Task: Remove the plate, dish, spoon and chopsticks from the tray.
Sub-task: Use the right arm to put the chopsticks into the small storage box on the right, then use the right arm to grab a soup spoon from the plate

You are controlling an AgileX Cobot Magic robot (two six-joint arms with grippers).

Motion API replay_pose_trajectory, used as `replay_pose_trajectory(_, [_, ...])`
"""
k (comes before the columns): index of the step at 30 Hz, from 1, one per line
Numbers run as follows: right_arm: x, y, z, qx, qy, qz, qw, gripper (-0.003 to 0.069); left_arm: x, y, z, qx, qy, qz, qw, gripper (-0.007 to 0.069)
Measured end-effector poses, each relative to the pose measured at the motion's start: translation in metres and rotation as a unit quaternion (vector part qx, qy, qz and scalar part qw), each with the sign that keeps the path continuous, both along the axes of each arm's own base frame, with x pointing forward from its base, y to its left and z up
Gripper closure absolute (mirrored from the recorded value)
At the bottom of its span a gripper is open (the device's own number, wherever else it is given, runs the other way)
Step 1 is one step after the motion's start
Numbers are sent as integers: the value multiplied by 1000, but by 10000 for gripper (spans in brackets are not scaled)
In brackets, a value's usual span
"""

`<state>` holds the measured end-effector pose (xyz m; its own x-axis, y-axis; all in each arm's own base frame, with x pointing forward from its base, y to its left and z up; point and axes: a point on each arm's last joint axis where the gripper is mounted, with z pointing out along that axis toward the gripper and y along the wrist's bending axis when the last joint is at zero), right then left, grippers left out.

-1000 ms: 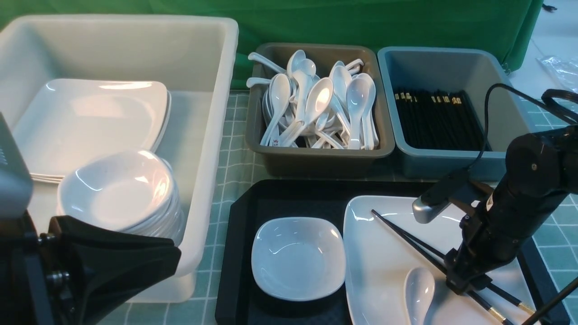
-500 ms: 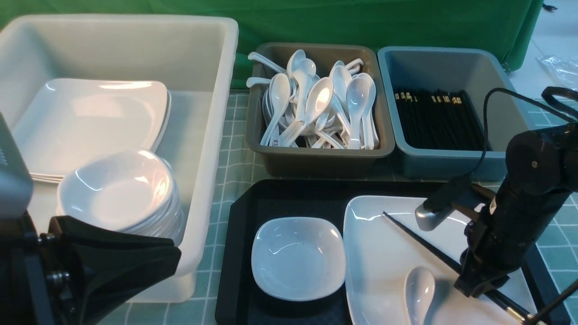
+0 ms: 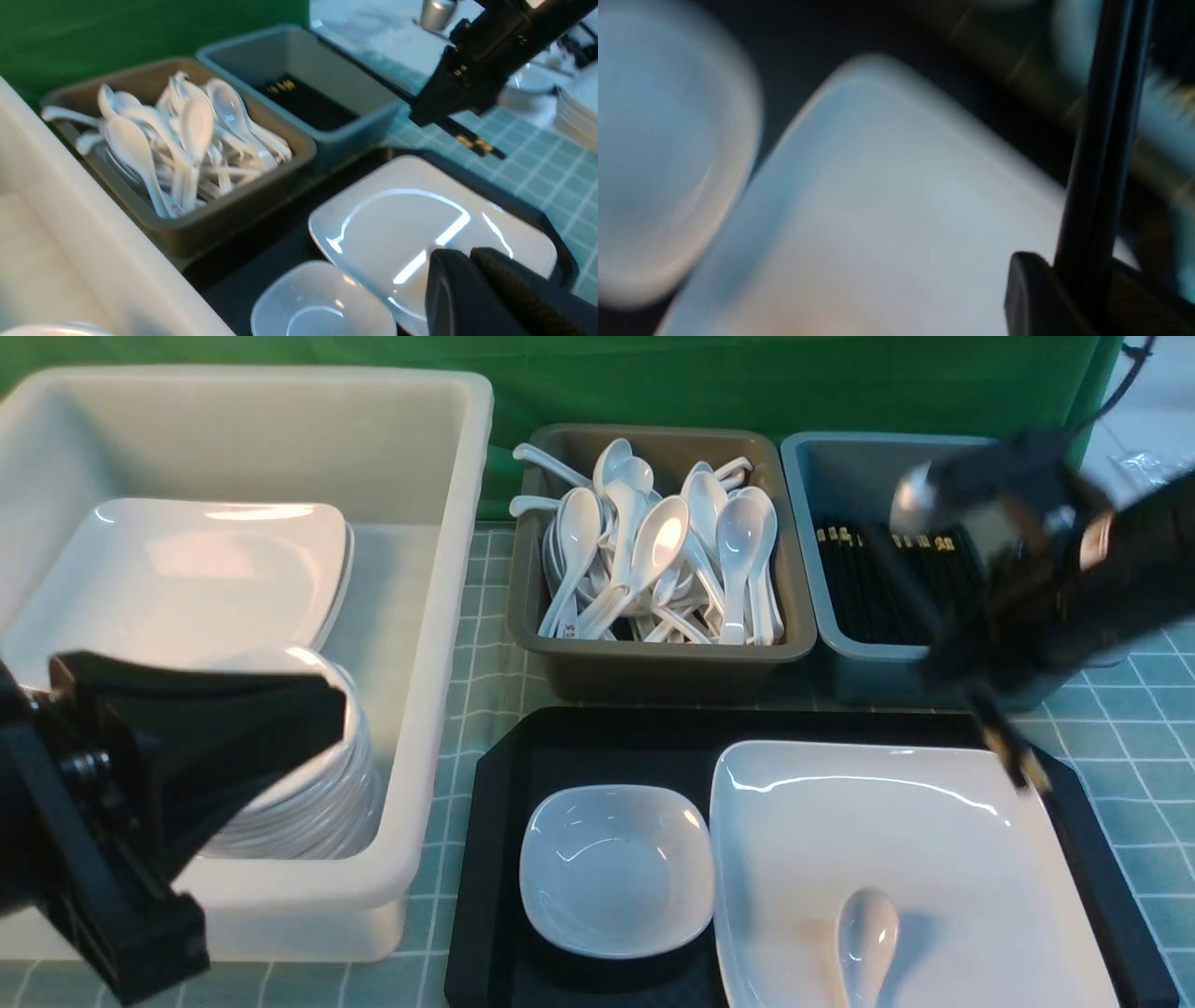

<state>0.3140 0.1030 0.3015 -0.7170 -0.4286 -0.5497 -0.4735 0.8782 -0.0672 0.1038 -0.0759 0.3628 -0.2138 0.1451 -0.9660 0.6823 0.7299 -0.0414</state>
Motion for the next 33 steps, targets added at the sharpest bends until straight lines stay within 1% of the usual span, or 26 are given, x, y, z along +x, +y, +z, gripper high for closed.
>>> replay_pose_trajectory(2, [49, -15, 12, 48, -27, -63, 997, 515, 1, 0, 1, -4, -3, 4, 1000, 608])
replay_pose_trajectory(3, [66, -19, 14, 59, -34, -76, 995, 515, 1, 0, 1, -4, -3, 4, 1000, 608])
replay_pose_trajectory(4, [70, -22, 14, 63, -35, -82, 994, 515, 0, 0, 1, -4, -2, 3, 1000, 608])
replay_pose_trajectory(5, [100, -32, 14, 87, -40, -110, 989, 515, 0, 0, 0, -2, 1, -1, 1000, 608])
replay_pose_trajectory(6, [115, -35, 13, 96, -43, -119, 987, 515, -1, 0, 0, -1, 3, -3, 1000, 608])
replay_pose_trajectory(7, [119, -37, 13, 99, -43, -123, 986, 515, -1, 0, 0, -1, 4, -3, 1000, 608])
replay_pose_trajectory(10, [149, -45, 5, 119, -44, -148, 981, 515, -2, -1, -1, 2, 9, -10, 1000, 608])
replay_pose_trajectory(11, [164, -47, -3, 126, -44, -158, 978, 515, -2, -1, -2, 4, 12, -13, 1000, 608])
replay_pose_trajectory(14, [180, -46, -22, 129, -26, -170, 977, 506, -2, -1, -2, 6, 13, -14, 1000, 608])
replay_pose_trajectory(16, [183, -46, -35, 124, -2, -176, 977, 461, -2, -1, -2, 6, 13, -14, 1000, 608])
replay_pose_trajectory(17, [182, -46, -38, 120, 9, -176, 977, 416, -2, -1, -2, 6, 13, -14, 1000, 608])
replay_pose_trajectory(18, [182, -46, -39, 118, 11, -176, 977, 396, -2, -1, -2, 6, 13, -14, 1000, 608])
replay_pose_trajectory(19, [181, -46, -41, 112, 20, -175, 978, 344, -2, -1, -2, 6, 13, -14, 1000, 608])
replay_pose_trajectory(20, [179, -47, -41, 105, 31, -173, 979, 275, -2, -1, -2, 6, 13, -14, 1000, 608])
replay_pose_trajectory(21, [176, -47, -39, 100, 37, -172, 979, 245, -2, -1, -2, 7, 13, -14, 1000, 608])
replay_pose_trajectory(23, [172, -48, -32, 93, 40, -169, 980, 235, -2, -1, -3, 8, 12, -14, 1000, 608])
replay_pose_trajectory(24, [164, -49, -21, 84, 46, -165, 982, 253, -2, -1, -3, 11, 11, -14, 1000, 608])
replay_pose_trajectory(27, [144, -48, 6, 67, 63, -145, 985, 356, -2, -1, -3, 15, 8, -14, 1000, 608])
replay_pose_trajectory(28, [135, -47, 15, 59, 71, -137, 986, 400, -2, -1, -3, 16, 8, -14, 1000, 608])
replay_pose_trajectory(30, [118, -40, 28, 46, 86, -124, 987, 457, -2, -1, -3, 19, 7, -14, 1000, 608])
replay_pose_trajectory(32, [104, -32, 34, 31, 96, -111, 989, 470, -2, -1, -3, 20, 7, -13, 1000, 608])
replay_pose_trajectory(33, [82, -21, 37, 8, 111, -97, 989, 468, -2, -1, -4, 22, 7, -13, 1000, 608])
